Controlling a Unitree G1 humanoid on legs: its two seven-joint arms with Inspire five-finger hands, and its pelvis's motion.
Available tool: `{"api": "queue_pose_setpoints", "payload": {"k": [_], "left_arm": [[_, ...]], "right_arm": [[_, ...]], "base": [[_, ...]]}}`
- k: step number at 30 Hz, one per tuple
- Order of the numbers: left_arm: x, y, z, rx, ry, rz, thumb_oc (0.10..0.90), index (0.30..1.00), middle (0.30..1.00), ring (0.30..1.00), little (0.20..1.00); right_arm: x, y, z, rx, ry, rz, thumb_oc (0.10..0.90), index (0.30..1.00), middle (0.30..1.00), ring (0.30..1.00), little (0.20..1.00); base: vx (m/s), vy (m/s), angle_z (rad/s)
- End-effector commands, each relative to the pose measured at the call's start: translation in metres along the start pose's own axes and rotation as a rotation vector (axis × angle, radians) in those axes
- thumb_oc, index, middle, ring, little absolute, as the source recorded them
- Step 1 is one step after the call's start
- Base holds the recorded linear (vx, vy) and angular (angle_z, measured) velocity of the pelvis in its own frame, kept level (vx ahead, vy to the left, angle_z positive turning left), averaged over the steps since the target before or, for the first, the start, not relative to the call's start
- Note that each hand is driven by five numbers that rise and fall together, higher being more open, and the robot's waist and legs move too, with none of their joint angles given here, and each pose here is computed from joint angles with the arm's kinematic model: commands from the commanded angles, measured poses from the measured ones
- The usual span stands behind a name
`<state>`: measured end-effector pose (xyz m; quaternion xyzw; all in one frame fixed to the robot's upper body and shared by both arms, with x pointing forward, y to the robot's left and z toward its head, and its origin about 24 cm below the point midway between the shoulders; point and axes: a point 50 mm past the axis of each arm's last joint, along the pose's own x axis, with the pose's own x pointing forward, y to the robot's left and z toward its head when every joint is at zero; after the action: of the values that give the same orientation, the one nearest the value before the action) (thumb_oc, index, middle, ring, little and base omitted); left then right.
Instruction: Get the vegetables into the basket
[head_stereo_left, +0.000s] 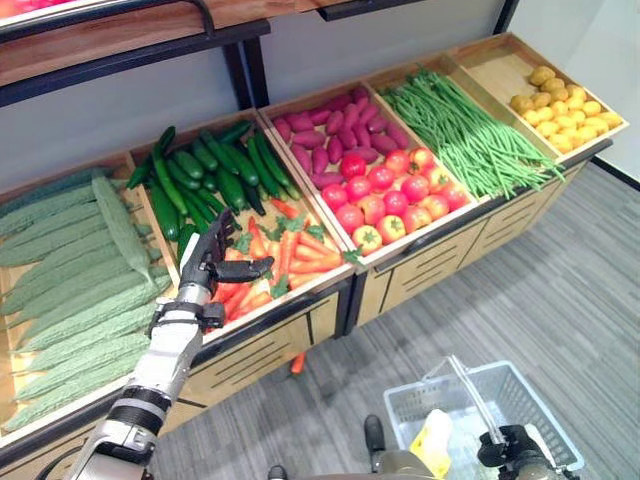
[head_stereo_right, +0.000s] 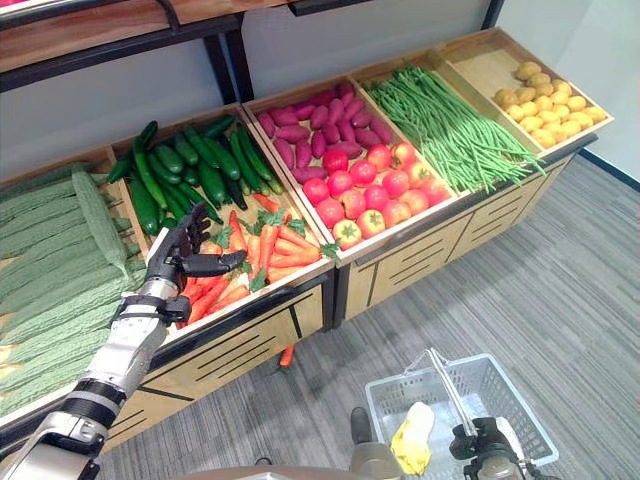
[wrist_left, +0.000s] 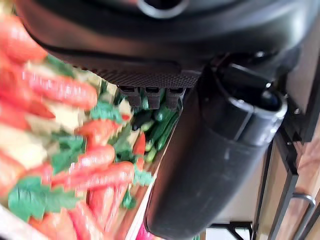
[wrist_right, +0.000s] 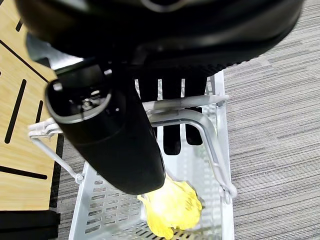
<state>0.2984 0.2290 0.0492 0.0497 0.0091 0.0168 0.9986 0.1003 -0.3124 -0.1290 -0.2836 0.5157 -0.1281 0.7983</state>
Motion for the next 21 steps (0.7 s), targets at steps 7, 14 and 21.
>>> {"api": "queue_pose_setpoints", "payload": {"k": [7, 14, 21], "left_arm": [[0.044, -0.017, 0.077, 0.082, -0.285, 0.045, 0.9, 1.0, 1.0, 1.0, 1.0], [0.053, -0.027, 0.081, 0.414, -0.311, 0.134, 0.9, 1.0, 1.0, 1.0, 1.0], [0.062, -0.038, 0.086, 0.587, -0.357, 0.268, 0.9, 1.0, 1.0, 1.0, 1.0]], "right_arm": [[0.007, -0.026, 0.035, -0.02, -0.128, -0.097, 0.4, 0.3, 0.3, 0.3, 0.3], [0.008, -0.026, 0.053, -0.01, -0.185, -0.12, 0.4, 0.3, 0.3, 0.3, 0.3], [0.007, -0.02, 0.066, -0.009, -0.232, -0.137, 0.4, 0.3, 0.3, 0.3, 0.3]], "base": [[0.0, -0.015, -0.05], [-0.01, -0.031, -0.09], [-0.01, -0.037, -0.03]]}}
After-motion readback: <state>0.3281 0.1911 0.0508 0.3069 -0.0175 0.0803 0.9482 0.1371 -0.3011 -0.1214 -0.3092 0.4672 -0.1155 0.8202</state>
